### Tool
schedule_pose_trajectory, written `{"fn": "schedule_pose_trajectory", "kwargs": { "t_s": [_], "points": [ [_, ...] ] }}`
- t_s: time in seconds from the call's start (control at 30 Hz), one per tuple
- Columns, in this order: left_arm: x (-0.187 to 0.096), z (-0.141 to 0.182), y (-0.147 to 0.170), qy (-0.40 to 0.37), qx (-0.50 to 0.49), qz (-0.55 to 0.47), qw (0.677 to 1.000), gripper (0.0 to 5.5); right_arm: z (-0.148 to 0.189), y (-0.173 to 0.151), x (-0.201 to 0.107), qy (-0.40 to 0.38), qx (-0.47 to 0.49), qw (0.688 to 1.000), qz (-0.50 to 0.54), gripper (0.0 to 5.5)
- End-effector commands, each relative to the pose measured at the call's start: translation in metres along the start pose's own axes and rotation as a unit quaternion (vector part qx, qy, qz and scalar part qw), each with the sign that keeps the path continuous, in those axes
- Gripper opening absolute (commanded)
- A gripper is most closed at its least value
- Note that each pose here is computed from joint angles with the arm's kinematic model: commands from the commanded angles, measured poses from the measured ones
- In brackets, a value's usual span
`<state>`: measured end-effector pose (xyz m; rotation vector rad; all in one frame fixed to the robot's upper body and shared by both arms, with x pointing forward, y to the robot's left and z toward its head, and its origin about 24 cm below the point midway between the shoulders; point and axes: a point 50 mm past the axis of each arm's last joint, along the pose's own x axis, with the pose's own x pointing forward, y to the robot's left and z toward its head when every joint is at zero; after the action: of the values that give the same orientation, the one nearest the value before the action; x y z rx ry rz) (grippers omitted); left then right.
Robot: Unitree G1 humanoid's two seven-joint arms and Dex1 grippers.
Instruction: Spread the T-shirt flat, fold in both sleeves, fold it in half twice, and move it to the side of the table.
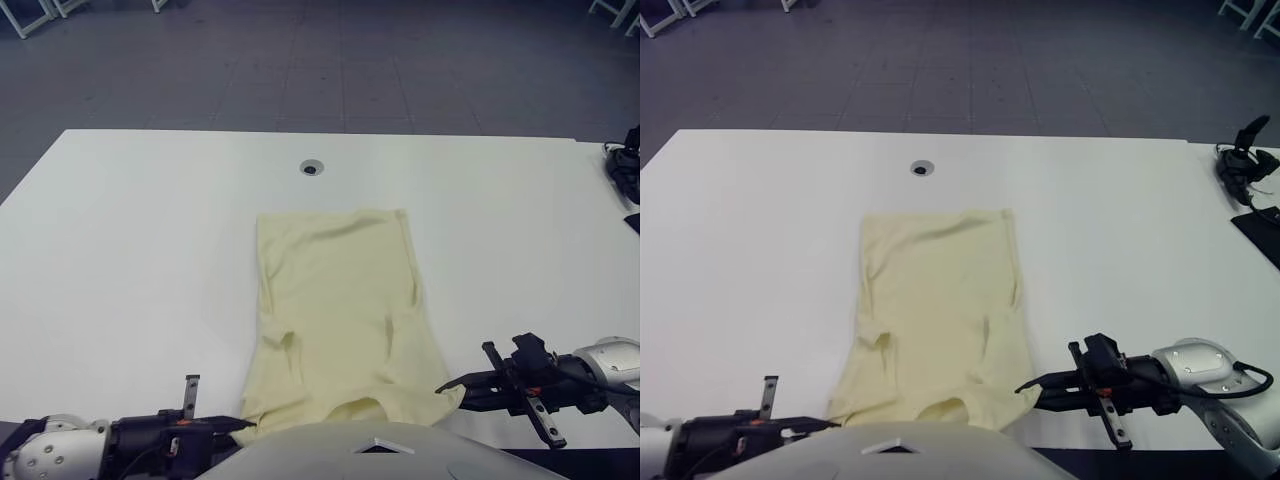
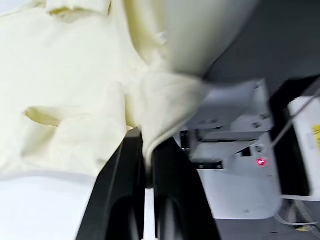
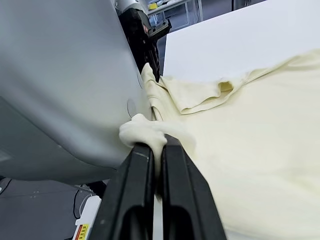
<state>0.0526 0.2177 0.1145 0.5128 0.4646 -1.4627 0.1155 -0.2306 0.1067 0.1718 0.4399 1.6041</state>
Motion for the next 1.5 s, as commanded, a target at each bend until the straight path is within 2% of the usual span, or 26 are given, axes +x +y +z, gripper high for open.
{"fn": "schedule_pose_trajectory", "kwargs": {
  "t_s": [0.03, 0.13, 0.27, 0.53, 0.8, 1.07, 1.27, 1.3, 1.33, 1.37, 1.4, 1.5],
  "points": [
    [-0.018, 0.009, 0.002, -0.002, -0.022, -0.022, 1.0, 0.0, 0.003, 0.011, -0.007, -0.011, 0.016, 1.0, -0.003, 0.0],
    [-0.024, 0.011, 0.015, 0.005, -0.002, -0.019, 1.0, 0.0, 0.007, 0.007, -0.01, -0.013, 0.006, 1.0, -0.009, 0.0],
    [-0.028, 0.014, 0.054, 0.022, 0.058, 0.017, 0.998, 0.0, 0.018, -0.013, -0.011, 0.001, -0.05, 0.998, -0.04, 0.0],
    [-0.017, 0.036, 0.143, -0.001, 0.167, 0.095, 0.981, 0.0, 0.063, -0.08, -0.024, 0.01, -0.175, 0.974, -0.146, 0.0],
    [-0.01, 0.033, 0.214, -0.001, 0.186, 0.194, 0.963, 0.0, 0.082, -0.146, -0.02, 0.009, -0.224, 0.946, -0.233, 0.0],
    [0.007, 0.028, 0.252, -0.038, 0.168, 0.246, 0.954, 0.0, 0.079, -0.184, -0.017, 0.019, -0.223, 0.936, -0.272, 0.0],
    [0.022, 0.014, 0.254, -0.033, 0.145, 0.243, 0.959, 0.0, 0.073, -0.197, -0.022, 0.036, -0.213, 0.924, -0.315, 0.0],
    [0.022, 0.011, 0.256, -0.029, 0.138, 0.255, 0.956, 0.0, 0.073, -0.199, -0.024, 0.036, -0.211, 0.92, -0.327, 0.36],
    [0.022, 0.008, 0.261, -0.024, 0.131, 0.277, 0.952, 0.0, 0.073, -0.201, -0.025, 0.032, -0.209, 0.914, -0.345, 0.49],
    [0.022, 0.006, 0.266, -0.016, 0.127, 0.306, 0.943, 0.36, 0.074, -0.204, -0.027, 0.028, -0.208, 0.908, -0.363, 0.64],
    [0.021, 0.004, 0.272, -0.009, 0.124, 0.34, 0.932, 0.48, 0.074, -0.206, -0.029, 0.023, -0.209, 0.9, -0.382, 0.82],
    [0.009, 0.002, 0.294, -0.027, 0.058, 0.479, 0.875, 0.98, 0.07, -0.215, -0.038, 0.025, -0.198, 0.866, -0.459, 1.29]
  ]
}}
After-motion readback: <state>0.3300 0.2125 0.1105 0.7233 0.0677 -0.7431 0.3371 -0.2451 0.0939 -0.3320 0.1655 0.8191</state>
